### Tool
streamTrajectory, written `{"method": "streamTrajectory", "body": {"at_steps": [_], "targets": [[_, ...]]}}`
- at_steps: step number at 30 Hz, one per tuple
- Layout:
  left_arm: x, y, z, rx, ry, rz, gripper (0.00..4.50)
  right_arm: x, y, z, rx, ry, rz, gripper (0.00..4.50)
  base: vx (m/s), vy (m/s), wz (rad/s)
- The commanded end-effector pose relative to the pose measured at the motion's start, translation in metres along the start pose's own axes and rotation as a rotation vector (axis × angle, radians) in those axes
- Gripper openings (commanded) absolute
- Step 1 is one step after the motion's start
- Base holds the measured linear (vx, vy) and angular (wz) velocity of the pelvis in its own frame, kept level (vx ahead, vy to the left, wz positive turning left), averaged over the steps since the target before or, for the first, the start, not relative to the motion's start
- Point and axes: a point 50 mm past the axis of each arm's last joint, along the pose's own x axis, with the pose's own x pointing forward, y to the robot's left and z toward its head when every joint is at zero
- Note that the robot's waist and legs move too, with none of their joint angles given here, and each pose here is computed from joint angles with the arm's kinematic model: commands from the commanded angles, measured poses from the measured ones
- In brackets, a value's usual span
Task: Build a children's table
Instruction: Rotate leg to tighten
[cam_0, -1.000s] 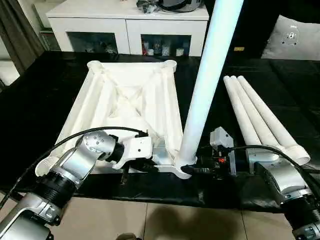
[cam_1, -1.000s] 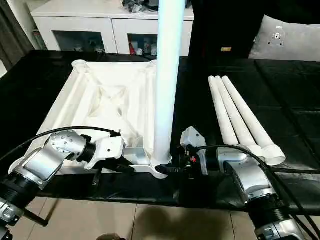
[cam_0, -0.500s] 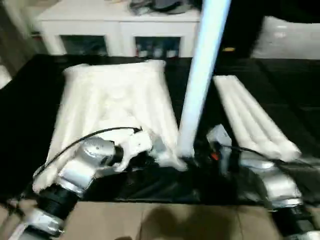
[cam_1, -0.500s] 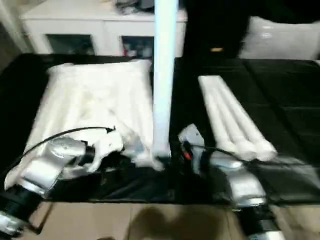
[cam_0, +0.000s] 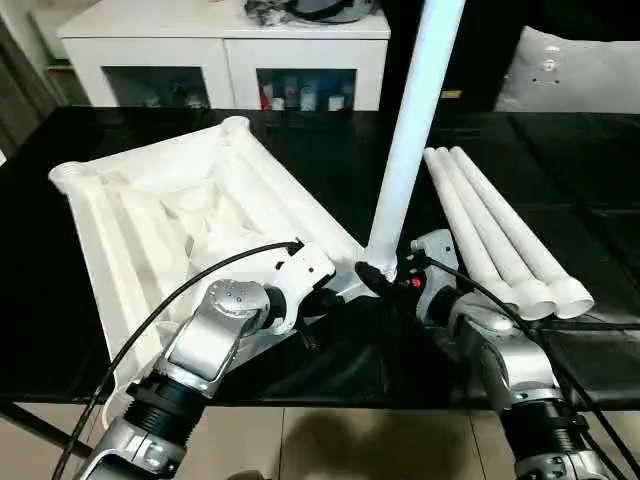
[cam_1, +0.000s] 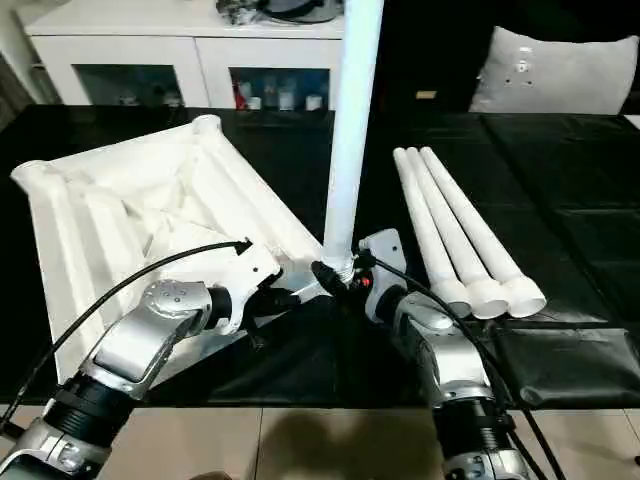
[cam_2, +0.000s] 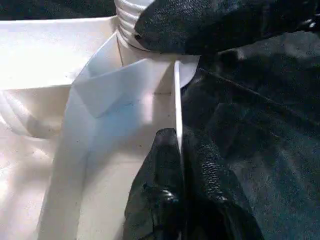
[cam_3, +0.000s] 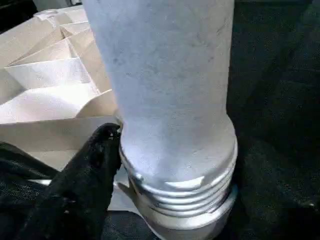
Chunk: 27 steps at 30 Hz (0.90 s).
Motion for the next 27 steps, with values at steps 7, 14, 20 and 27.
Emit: {"method": "streamTrajectory", "body": {"at_steps": [7, 14, 20, 27], "targets": [[-0.012, 0.005, -0.006, 0.142, 0.059, -0.125, 0.0, -0.036, -0.006, 0.008, -0.133, 0.032, 0.257, 4.46, 0.0, 0.0, 0.0], [-0.025, -0.001, -0.017, 0.279, 0.122, -0.339, 0.0, -0.051, -0.015, 0.019, -0.23, 0.085, 0.387, 4.49, 0.0, 0.0, 0.0], [-0.029, -0.007, -0.022, 0.346, 0.176, -0.478, 0.0, -0.052, -0.009, 0.021, -0.315, 0.125, 0.521, 4.49, 0.0, 0.0, 0.0], [-0.029, -0.004, -0.021, 0.377, 0.182, -0.511, 0.0, -0.053, 0.0, 0.016, -0.31, 0.163, 0.636, 4.2, 0.0, 0.0, 0.0]]}}
